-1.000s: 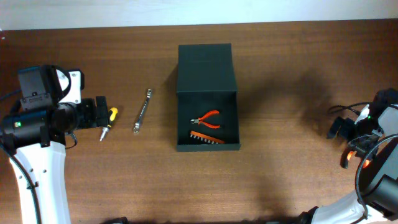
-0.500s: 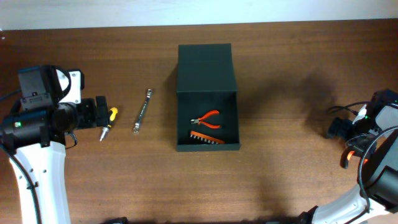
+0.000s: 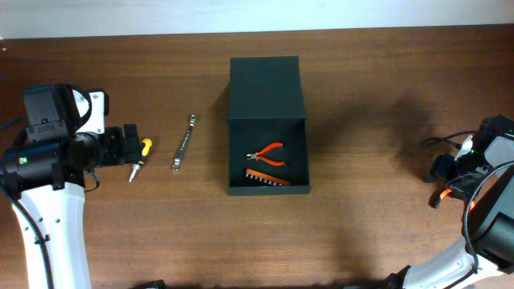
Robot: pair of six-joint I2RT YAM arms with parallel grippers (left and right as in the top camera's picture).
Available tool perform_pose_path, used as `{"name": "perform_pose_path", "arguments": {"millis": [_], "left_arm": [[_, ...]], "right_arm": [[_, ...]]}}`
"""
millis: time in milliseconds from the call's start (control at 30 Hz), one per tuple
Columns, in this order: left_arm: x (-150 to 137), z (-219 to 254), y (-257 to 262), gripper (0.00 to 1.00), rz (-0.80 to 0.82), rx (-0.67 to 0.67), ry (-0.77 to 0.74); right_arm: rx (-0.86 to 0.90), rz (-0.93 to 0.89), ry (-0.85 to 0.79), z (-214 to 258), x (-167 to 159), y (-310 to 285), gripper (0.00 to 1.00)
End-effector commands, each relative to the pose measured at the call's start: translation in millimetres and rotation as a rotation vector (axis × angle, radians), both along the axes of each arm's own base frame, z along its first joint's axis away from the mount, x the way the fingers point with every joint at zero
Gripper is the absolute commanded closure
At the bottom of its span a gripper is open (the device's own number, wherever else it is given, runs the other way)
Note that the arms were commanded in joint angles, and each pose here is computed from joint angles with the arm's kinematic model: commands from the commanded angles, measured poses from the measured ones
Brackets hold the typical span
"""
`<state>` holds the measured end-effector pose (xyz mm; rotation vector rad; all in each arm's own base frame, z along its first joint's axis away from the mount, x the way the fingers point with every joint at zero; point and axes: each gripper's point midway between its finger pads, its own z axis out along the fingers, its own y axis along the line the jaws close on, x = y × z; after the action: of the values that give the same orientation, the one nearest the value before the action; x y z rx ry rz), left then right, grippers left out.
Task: Pack container
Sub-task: 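Lower and grasp the orange-black pliers with the right gripper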
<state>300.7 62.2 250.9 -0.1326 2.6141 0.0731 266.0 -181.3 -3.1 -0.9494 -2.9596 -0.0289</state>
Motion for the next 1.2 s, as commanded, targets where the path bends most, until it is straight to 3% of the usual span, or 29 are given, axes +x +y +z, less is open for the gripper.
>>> {"name": "perform_pose_path", "arguments": {"millis": [0,100,300,633,867,1167], "left_arm": [[2.1,4.5,-2.3,0.01,-0.014,-0.004,-0.01],[2.1,4.5,-2.3,0.01,-0.014,-0.004,-0.01],[1.9,4.4,-2.3,0.01,-0.013,-0.003,-0.01],[2.0,4.4,-2.3,0.01,-0.013,-0.003,-0.01],[2.0,4.4,-2.3,0.01,-0.013,-0.003,-0.01],[1.9,4.4,-2.1,0.01,-0.013,-0.002,-0.01]], "right_arm": [[0.01,0.003,0.029,-8.1,-4.7,1.6,0.41],[0.013,0.003,0.026,-8.1,-4.3,2.2,0.51],[0.019,0.003,0.022,-8.1,-3.5,3.2,0.58],[0.025,0.002,0.018,-8.1,-2.8,4.2,0.83],[0.032,0.002,0.013,-8.1,-2.0,5.4,0.96],[0.048,0.0,0.0,-7.5,0.3,8.1,0.96]]}}
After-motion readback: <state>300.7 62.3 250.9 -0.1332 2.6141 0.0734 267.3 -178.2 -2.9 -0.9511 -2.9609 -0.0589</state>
